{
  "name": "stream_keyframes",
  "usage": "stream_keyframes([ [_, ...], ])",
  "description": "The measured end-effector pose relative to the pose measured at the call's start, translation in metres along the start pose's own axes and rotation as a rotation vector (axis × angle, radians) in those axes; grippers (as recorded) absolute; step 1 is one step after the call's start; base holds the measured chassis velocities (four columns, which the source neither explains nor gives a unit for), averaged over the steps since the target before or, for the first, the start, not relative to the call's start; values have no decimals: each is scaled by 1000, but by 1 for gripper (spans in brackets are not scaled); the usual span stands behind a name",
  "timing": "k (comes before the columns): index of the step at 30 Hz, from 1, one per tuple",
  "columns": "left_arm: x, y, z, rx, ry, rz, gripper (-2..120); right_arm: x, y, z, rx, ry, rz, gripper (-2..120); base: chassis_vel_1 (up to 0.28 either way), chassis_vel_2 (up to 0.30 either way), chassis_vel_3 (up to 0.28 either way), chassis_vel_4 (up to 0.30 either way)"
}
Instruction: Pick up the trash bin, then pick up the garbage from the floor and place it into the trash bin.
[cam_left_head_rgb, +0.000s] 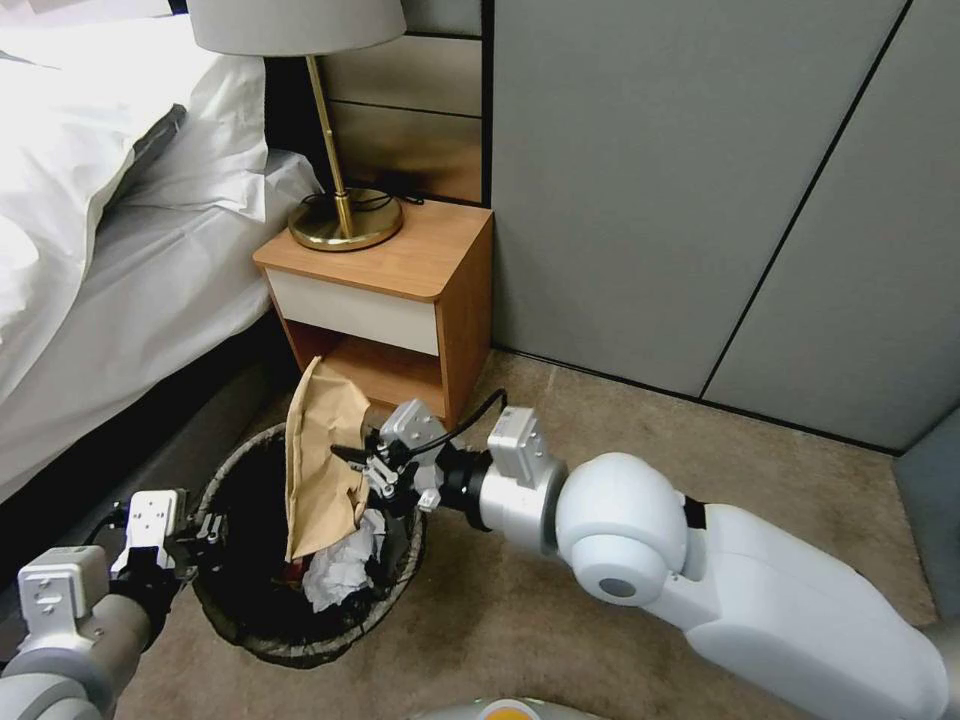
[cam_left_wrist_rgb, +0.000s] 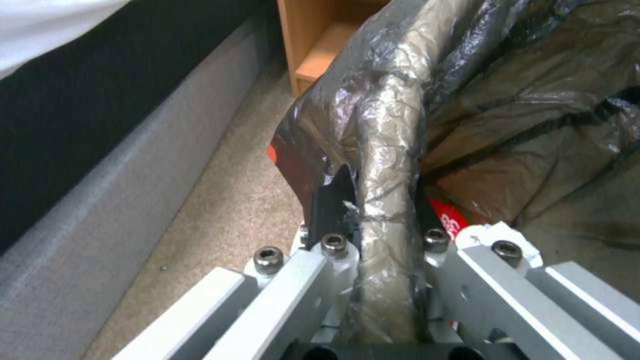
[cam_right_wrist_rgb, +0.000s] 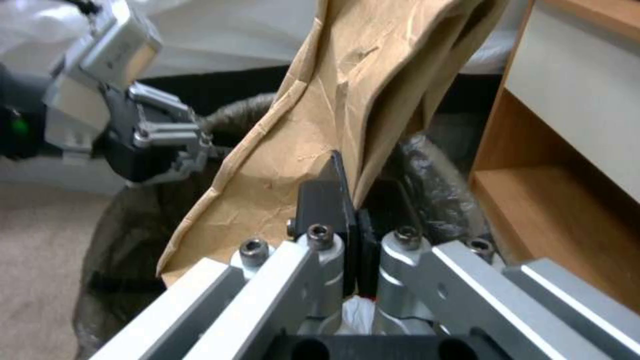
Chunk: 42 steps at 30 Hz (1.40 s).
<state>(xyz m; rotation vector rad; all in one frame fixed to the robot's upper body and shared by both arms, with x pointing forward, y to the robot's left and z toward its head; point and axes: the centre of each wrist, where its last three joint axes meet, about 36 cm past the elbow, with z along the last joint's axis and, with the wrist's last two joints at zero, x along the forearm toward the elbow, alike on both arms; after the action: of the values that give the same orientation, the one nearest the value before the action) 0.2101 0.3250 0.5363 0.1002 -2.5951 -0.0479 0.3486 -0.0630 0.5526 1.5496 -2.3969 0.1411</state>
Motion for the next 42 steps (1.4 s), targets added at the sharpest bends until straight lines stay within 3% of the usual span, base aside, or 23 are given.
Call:
stream_keyframes([
  [10, 0, 0, 0, 1, -2, 2, 1, -15, 13, 12, 3, 47, -18, 34, 0, 0, 0, 0],
  [13, 0, 0, 0, 1, -2, 2, 1, -23, 20, 10, -3, 47, -19, 48, 0, 0, 0, 0],
  [17, 0, 0, 0, 1, -2, 2, 1, -25, 22, 8, -6, 42, -22, 57, 0, 0, 0, 0],
  [18, 0, 0, 0, 1, -2, 2, 1, -25, 23, 7, -8, 41, -22, 67, 0, 0, 0, 0],
  [20, 0, 0, 0, 1, -3, 2, 1, -26, 23, 6, -8, 40, -22, 68, 0, 0, 0, 0],
  [23, 0, 0, -1, 1, -4, 3, 1, -25, 22, 6, -11, 43, -21, 85, 0, 0, 0, 0],
  [27, -1, 0, -1, 2, -5, 5, 1, -23, 22, 2, -24, 32, -14, 98, 0, 0, 0, 0],
  [38, -1, -1, -1, 5, -7, 8, 1, -2, 17, -11, -33, -15, 18, 100, 0, 0, 0, 0],
  [42, -1, -1, 0, 9, -7, 7, 1, 25, 10, -20, -53, -132, 61, 100, 0, 0, 0, 0],
])
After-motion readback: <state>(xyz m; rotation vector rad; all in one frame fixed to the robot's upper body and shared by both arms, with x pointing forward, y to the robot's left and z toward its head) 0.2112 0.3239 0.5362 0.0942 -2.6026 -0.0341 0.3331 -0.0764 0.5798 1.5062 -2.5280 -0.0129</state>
